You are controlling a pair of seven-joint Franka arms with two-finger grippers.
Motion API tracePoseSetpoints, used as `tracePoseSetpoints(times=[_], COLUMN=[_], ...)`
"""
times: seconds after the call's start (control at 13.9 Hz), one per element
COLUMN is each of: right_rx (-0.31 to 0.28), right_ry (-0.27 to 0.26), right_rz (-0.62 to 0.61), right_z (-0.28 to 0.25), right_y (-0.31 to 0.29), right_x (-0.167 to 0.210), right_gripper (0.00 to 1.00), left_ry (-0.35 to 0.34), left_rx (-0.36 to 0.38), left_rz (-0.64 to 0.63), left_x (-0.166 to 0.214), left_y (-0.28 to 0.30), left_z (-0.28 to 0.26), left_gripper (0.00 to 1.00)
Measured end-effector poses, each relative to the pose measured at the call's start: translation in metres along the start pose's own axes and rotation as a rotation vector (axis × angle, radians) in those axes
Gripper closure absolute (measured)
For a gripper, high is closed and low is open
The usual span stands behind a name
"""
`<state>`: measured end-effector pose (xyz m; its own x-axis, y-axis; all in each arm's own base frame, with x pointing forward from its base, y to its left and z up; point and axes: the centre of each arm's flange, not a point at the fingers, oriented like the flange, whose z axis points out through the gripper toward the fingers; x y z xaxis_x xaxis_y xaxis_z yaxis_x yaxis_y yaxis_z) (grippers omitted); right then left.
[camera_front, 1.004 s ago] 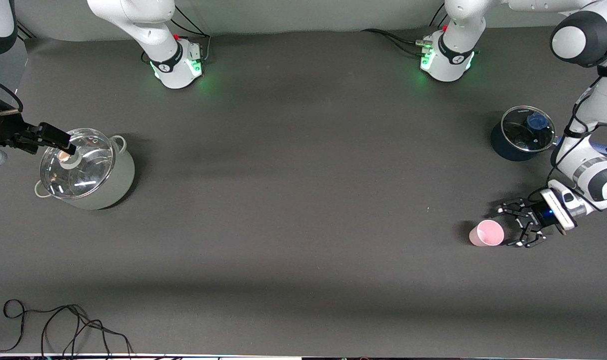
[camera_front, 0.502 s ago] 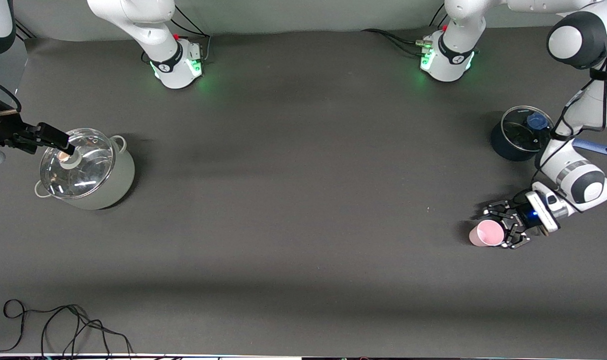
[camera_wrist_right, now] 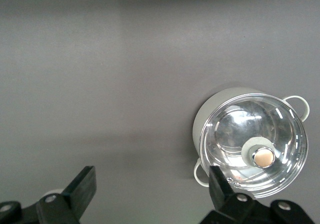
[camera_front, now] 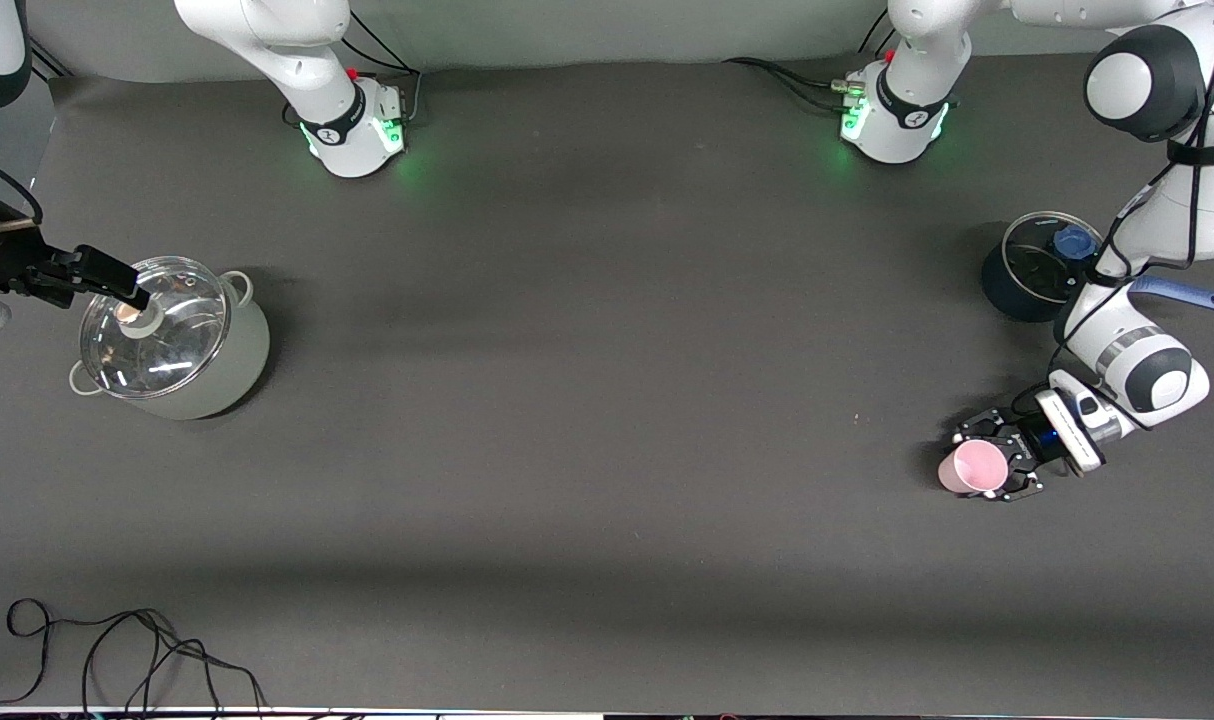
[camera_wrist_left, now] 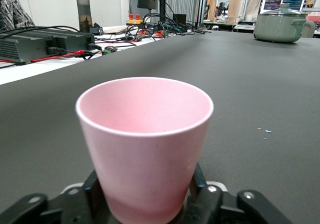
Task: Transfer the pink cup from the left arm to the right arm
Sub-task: 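Close the left gripper on the pink cup and lift it, then carry the cup with the left gripper while the right gripper approaches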
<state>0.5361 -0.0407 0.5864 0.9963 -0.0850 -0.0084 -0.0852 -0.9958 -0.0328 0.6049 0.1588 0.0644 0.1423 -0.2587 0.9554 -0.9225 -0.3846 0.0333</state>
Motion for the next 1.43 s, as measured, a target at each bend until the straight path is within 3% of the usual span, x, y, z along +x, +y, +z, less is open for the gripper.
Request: tracePoseSetpoints(times=[0.43, 0.65, 0.93, 1.15, 1.43], right_rx=[0.0, 0.002, 0.003, 0.003, 0.04], right_ry=[0.0, 0.001, 0.001, -0.036, -0.036], right_rz=[0.003, 0.031, 0.04, 0.05, 0.26], right_z=[0.0, 0.0, -0.003, 0.001, -0.002], right_y=[0.002, 0.017, 0.022, 0.021, -0.005], right_x=[0.0, 0.0, 0.001, -0.002, 0.0], right_gripper=[0.0, 0.0, 0.0, 0.0, 0.0], left_ry=[-0.012, -0.049, -0.079, -0.111, -0.16], left_rx=[0.006, 0.011, 0.076, 0.107, 0.16], left_rz=[-0.034, -0.089, -0.147, -0.192, -0.243], left_x=[0.011, 0.06, 0.131, 0.188, 0.246], left_y=[-0.005, -0.013, 0.007, 0.045, 0.123], left_z=[0.007, 0.036, 0.1, 0.154, 0.235], left_gripper=[0.34, 0.34, 0.34, 0.34, 0.34])
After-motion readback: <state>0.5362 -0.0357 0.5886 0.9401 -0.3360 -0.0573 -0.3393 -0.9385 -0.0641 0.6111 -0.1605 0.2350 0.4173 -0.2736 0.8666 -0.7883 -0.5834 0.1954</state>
